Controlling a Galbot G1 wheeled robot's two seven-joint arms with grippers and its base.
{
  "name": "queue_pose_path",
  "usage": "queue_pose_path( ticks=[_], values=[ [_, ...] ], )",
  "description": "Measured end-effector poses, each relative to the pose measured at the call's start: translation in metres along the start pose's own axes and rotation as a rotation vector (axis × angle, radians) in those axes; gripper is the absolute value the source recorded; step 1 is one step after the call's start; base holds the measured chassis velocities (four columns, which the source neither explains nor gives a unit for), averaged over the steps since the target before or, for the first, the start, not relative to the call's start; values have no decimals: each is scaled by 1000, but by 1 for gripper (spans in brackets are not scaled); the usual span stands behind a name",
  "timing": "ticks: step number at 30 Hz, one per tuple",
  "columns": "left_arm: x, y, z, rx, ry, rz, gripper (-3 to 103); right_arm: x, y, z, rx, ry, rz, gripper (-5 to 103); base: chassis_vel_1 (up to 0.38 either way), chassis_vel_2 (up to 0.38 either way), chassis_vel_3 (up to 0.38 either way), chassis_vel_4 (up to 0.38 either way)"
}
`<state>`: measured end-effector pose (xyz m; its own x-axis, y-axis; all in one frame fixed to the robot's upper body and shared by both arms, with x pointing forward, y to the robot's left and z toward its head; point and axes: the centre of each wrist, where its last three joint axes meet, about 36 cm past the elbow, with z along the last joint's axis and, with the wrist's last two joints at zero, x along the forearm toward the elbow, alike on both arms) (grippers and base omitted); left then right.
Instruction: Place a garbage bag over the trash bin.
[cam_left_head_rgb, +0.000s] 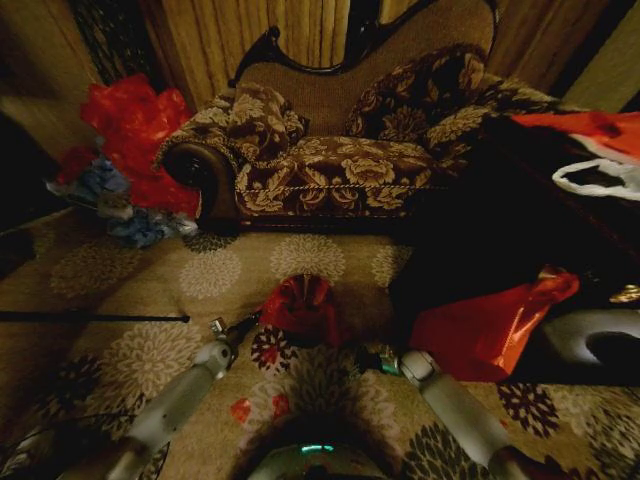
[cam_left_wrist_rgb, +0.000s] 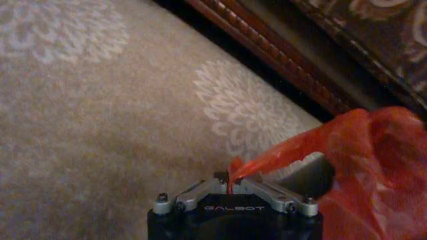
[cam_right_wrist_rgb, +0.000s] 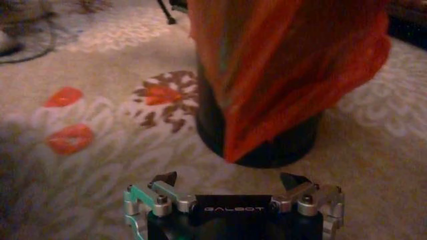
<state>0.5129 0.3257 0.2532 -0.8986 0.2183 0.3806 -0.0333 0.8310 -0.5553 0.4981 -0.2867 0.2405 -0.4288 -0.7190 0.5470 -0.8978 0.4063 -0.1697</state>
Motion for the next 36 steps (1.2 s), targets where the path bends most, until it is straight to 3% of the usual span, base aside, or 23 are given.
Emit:
queue_pose_path(
  ticks=[5, 9, 13, 15, 16, 18, 22, 28, 30, 31, 35, 36],
  values=[
    [-15, -8, 12, 17, 6, -40, 0, -4, 7, 0, 3, 14, 51, 100, 0, 0, 0, 0],
    [-9, -8, 18, 14, -10, -92, 0, 6, 14, -23, -29, -90, 161, 100, 0, 0, 0, 0],
    [3, -26, 3, 137, -37, -143, 0, 34, 11, -32, -39, -214, 294, 100, 0, 0, 0, 0],
    [13, -35, -5, 124, -47, -130, 0, 53, 12, -41, -78, -307, 405, 100, 0, 0, 0, 0],
    [13, -35, -5, 124, -47, -130, 0, 53, 12, -41, -78, -307, 405, 100, 0, 0, 0, 0],
    [19, -33, -9, 102, -61, -108, 0, 65, 19, -60, -136, -404, 533, 100, 0, 0, 0, 0],
    [20, -33, -10, 110, -67, -89, 0, 65, 30, -82, -201, -484, 621, 100, 0, 0, 0, 0],
    [24, -27, -16, 199, -51, -45, 0, 66, 51, -139, -362, -635, 716, 100, 0, 0, 0, 0],
    [32, -25, -19, 183, -79, 21, 0, 72, 55, -160, -423, -695, 733, 100, 0, 0, 0, 0],
    [32, -25, -19, 183, -79, 21, 0, 72, 55, -160, -423, -695, 733, 100, 0, 0, 0, 0],
    [46, -29, -23, -3, -212, 101, 0, 86, 70, -191, -487, -758, 757, 100, 0, 0, 0, 0],
    [46, -29, -23, -3, -212, 101, 0, 86, 70, -191, -487, -758, 757, 100, 0, 0, 0, 0]
  ],
)
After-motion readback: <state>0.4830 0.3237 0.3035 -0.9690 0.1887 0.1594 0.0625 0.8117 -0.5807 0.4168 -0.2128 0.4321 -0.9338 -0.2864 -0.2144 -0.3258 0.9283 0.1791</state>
